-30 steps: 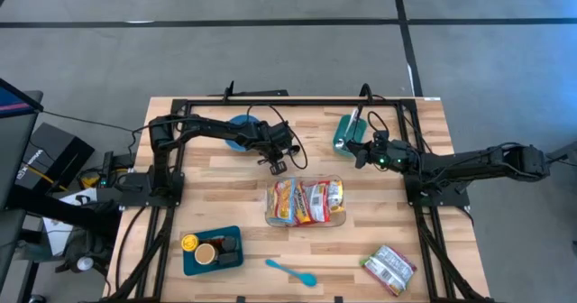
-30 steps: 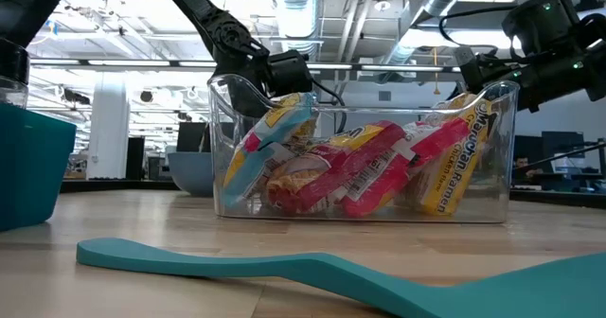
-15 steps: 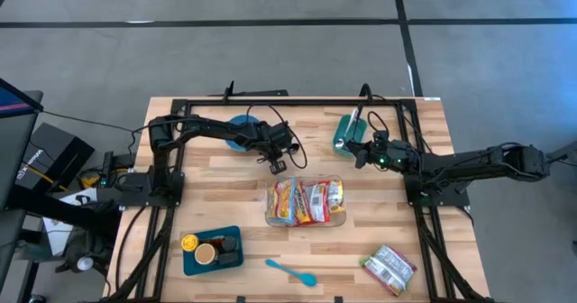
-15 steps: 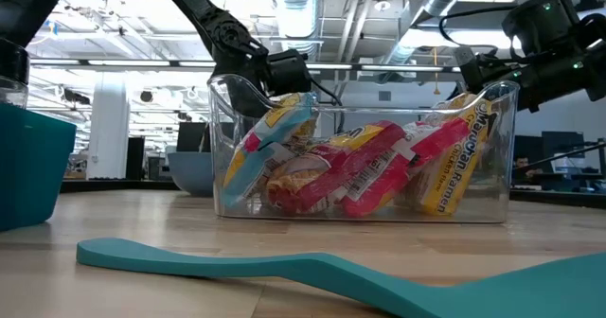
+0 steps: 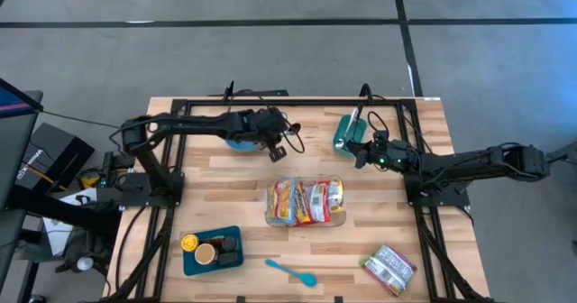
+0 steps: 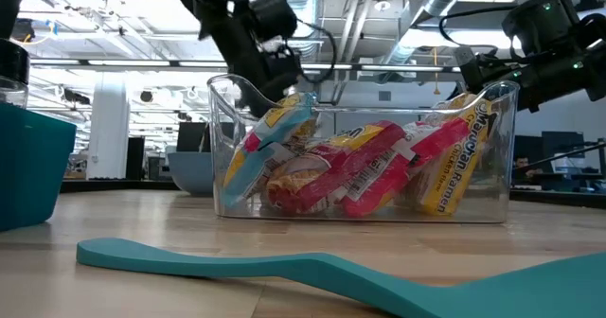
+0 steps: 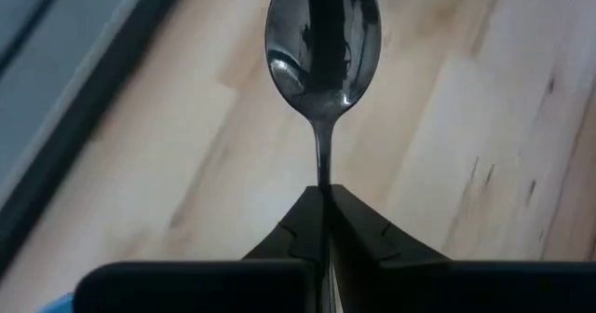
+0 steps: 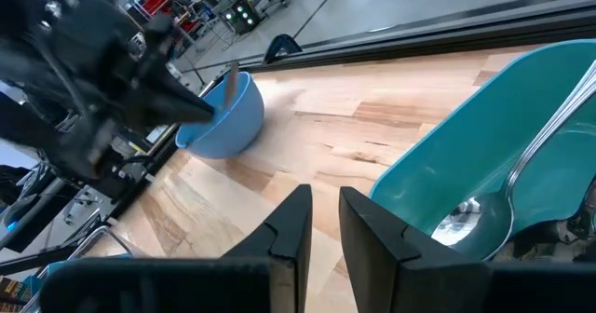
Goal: Pick & Place Food Item
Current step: Put the black spoon into the blue bin
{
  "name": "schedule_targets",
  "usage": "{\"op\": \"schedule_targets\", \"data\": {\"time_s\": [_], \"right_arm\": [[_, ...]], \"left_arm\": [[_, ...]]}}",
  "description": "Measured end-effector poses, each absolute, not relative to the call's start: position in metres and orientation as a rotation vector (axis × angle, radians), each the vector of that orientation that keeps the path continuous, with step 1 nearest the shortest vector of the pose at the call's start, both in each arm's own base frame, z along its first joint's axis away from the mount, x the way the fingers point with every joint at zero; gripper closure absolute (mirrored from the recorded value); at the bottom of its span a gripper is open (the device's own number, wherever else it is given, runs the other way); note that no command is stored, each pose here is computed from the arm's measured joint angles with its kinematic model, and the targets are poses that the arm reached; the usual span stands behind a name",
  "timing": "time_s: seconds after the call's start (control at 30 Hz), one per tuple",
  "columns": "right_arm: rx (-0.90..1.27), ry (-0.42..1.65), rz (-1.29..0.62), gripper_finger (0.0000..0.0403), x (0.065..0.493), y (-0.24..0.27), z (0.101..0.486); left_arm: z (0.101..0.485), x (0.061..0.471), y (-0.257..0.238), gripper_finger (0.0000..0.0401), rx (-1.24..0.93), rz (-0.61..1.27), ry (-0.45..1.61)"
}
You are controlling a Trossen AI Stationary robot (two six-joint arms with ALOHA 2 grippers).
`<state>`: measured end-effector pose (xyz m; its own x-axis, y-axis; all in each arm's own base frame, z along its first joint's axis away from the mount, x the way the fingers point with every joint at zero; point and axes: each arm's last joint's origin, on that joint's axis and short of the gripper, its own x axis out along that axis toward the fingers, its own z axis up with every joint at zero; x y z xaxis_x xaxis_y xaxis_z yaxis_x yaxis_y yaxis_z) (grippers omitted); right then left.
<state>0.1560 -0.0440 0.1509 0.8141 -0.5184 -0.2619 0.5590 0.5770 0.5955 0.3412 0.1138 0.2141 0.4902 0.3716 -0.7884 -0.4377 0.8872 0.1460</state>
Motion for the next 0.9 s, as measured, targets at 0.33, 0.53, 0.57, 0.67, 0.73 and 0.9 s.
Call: {"op": "schedule_targets", "data": {"time_s": [0.33,0.53,0.57,0.67,0.73,0.9], "right_arm": [[0.718,0.061,-0.631,0.0349,0.156,-0.044,0.151],[0.718,0.058,-0.632,0.0349,0.156,-0.044,0.151],[0.719,0.054,-0.631,0.0349,0.156,-0.045,0.151],[0.722,0.020,-0.620,0.0349,0.157,-0.045,0.155],[0.725,-0.010,-0.610,0.0349,0.157,-0.045,0.158],[0.730,-0.072,-0.587,0.0349,0.159,-0.045,0.164]], "left_arm": [[0.259,0.332,0.091,0.0399,0.011,0.572,0.786],[0.265,0.339,0.076,0.0399,0.063,0.601,0.719],[0.265,0.339,0.074,0.0399,0.071,0.606,0.712],[0.268,0.342,0.069,0.0398,0.091,0.633,0.678],[0.270,0.344,0.066,0.0398,0.104,0.658,0.653],[0.272,0.349,0.061,0.0399,0.110,0.673,0.598]]}}
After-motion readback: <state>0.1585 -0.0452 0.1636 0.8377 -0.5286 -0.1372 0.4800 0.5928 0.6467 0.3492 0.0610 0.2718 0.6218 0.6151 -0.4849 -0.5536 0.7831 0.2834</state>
